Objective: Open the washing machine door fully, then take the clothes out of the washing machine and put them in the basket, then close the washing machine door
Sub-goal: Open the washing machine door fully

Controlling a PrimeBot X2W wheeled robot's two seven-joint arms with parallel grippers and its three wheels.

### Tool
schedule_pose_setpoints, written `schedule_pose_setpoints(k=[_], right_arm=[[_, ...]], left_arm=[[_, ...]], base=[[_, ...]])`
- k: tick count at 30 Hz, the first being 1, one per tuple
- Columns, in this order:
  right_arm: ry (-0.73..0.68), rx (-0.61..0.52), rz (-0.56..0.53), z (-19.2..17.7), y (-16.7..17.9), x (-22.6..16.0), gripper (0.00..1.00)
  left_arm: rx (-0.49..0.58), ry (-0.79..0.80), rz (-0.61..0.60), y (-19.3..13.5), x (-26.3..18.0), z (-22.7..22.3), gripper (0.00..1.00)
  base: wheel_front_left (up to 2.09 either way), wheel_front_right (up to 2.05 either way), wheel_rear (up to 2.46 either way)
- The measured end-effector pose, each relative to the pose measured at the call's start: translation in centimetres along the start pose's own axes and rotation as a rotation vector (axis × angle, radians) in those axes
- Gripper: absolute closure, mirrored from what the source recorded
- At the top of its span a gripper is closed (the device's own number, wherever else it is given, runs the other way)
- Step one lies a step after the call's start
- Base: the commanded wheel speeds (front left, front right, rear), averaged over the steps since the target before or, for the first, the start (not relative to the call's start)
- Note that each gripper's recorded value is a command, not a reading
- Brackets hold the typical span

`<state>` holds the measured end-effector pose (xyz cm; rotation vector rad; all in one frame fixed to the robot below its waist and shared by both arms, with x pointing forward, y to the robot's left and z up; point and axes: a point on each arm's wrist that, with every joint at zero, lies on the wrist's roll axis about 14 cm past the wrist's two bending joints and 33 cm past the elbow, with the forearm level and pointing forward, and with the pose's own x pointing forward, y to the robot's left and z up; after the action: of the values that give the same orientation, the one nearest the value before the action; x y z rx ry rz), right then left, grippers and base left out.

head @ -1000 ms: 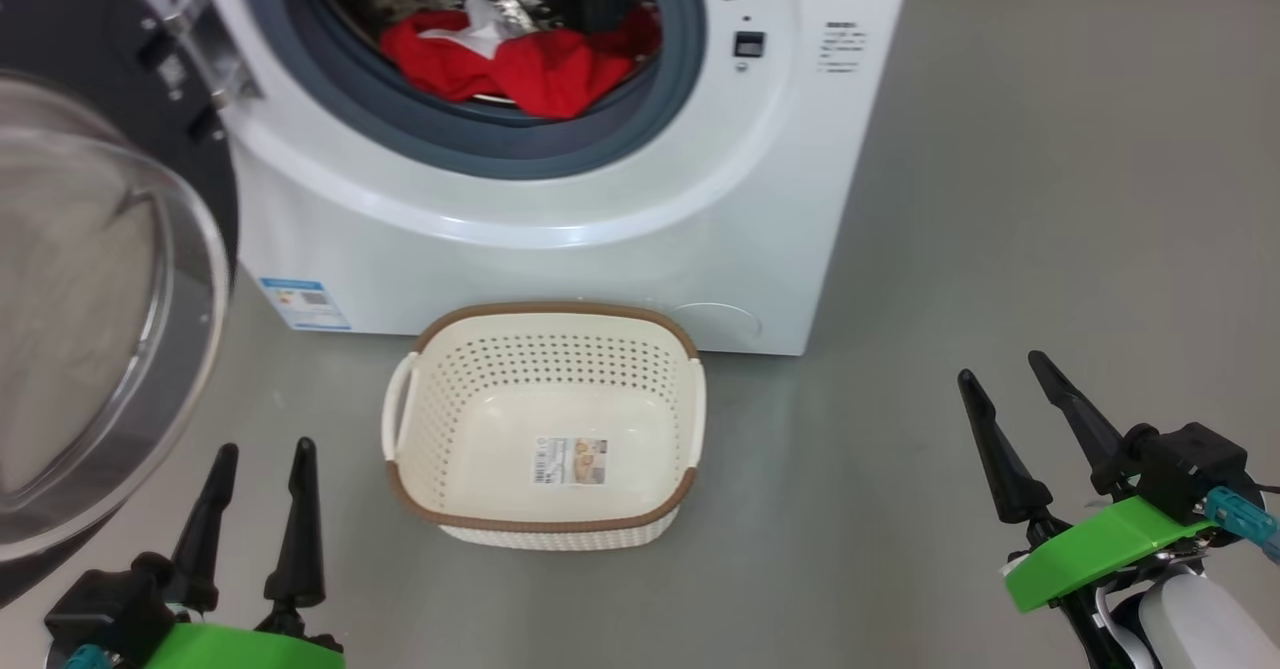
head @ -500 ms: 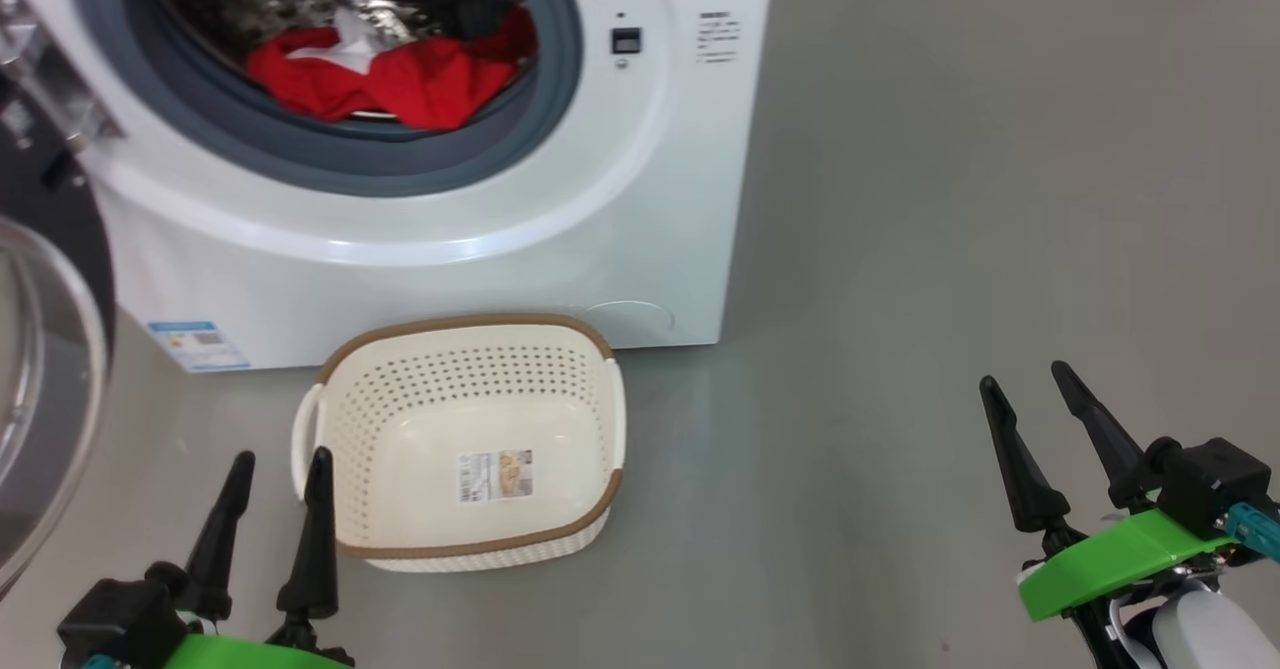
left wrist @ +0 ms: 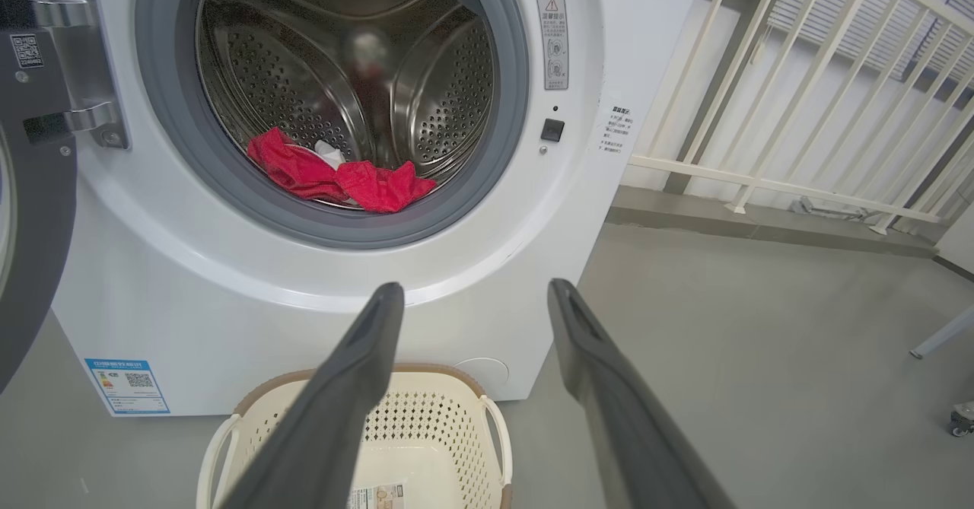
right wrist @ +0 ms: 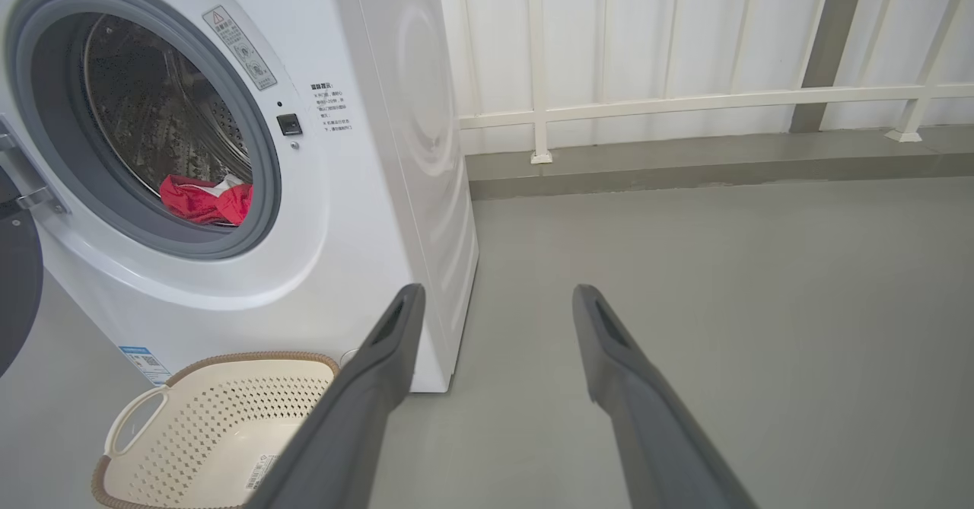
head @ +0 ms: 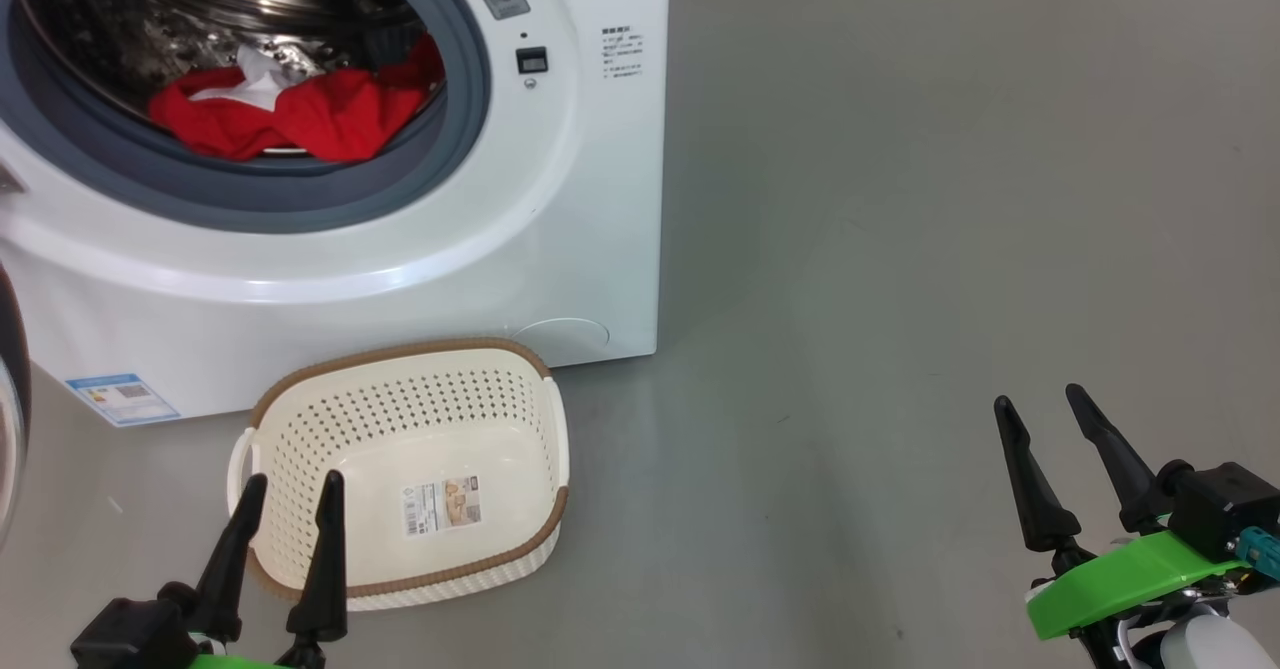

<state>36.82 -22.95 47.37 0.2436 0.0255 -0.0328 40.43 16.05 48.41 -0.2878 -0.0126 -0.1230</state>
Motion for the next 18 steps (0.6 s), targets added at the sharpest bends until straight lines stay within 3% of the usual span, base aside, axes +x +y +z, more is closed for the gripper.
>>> schedule_pose_setpoints(k=[18], right_arm=[[-0.014,0.004,0.006,0.4,0.3,0.2,0.0]], left_arm=[[0.026,-0.015,0.015,0.6,-0.3,0.6,0.0]], base=[[0.0,0.0,0.0]])
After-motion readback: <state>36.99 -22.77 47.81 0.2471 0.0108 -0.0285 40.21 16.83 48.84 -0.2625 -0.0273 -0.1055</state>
